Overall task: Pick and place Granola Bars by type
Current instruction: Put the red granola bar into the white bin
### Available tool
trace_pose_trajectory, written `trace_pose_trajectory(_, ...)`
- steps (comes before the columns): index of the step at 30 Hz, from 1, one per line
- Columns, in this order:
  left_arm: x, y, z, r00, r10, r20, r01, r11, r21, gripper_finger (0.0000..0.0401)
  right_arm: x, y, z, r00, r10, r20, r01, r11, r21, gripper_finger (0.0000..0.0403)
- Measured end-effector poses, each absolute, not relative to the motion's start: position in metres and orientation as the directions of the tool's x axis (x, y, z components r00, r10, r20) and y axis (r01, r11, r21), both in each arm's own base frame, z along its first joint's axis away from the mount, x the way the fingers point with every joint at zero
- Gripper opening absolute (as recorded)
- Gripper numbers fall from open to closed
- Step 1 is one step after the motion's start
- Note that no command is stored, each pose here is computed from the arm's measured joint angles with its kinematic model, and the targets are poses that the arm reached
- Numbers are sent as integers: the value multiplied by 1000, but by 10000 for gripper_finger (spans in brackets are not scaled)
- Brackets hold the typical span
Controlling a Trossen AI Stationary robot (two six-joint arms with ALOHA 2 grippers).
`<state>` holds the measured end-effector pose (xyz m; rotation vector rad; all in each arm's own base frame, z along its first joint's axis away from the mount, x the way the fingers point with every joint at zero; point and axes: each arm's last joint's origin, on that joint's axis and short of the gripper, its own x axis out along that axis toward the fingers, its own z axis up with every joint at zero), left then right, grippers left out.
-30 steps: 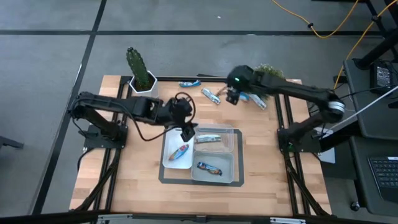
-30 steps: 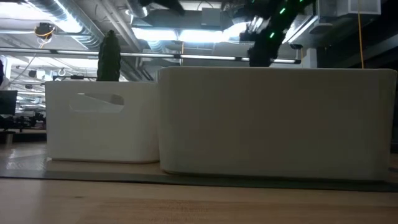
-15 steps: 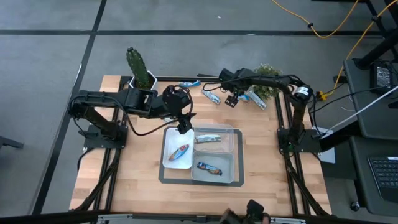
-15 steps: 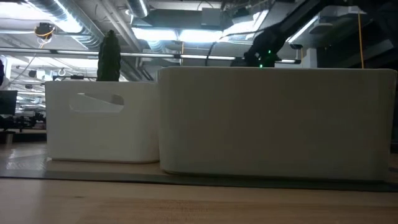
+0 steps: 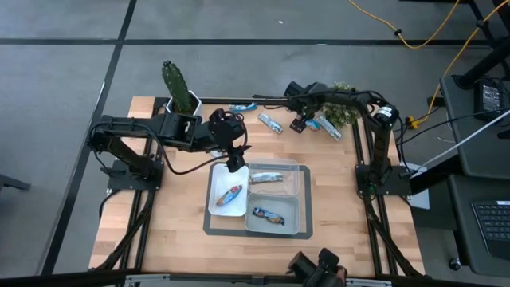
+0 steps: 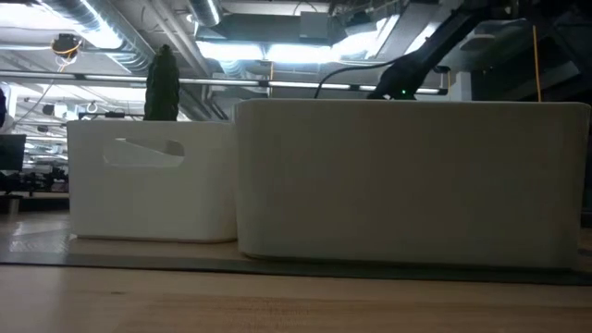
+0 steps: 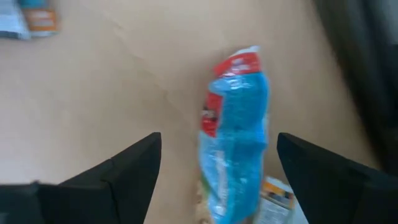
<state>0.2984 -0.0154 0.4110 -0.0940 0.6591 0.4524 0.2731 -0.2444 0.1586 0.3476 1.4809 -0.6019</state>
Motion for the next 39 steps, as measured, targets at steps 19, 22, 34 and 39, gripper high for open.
trace_pose_trajectory(19, 299, -15, 412, 698, 389, -601, -447, 893, 59, 246, 276, -249, 137, -27, -108, -994, 538, 836, -105, 301)
trace_pose_trajectory(22, 299, -15, 412, 698, 389, -600, -451, 891, 53, 246, 276, -249, 137, -30, -104, -994, 537, 837, -104, 288)
trace_pose_trajectory(34, 299, -14, 412, 693, 411, -592, -468, 881, 65, 246, 281, -243, 145, -31, -13, -999, 529, 848, -27, 96)
trace_pose_trajectory(39, 297, -12, 412, 661, 494, -565, -523, 843, 124, 246, 288, -233, 154, -34, 56, -998, 494, 869, 32, 20)
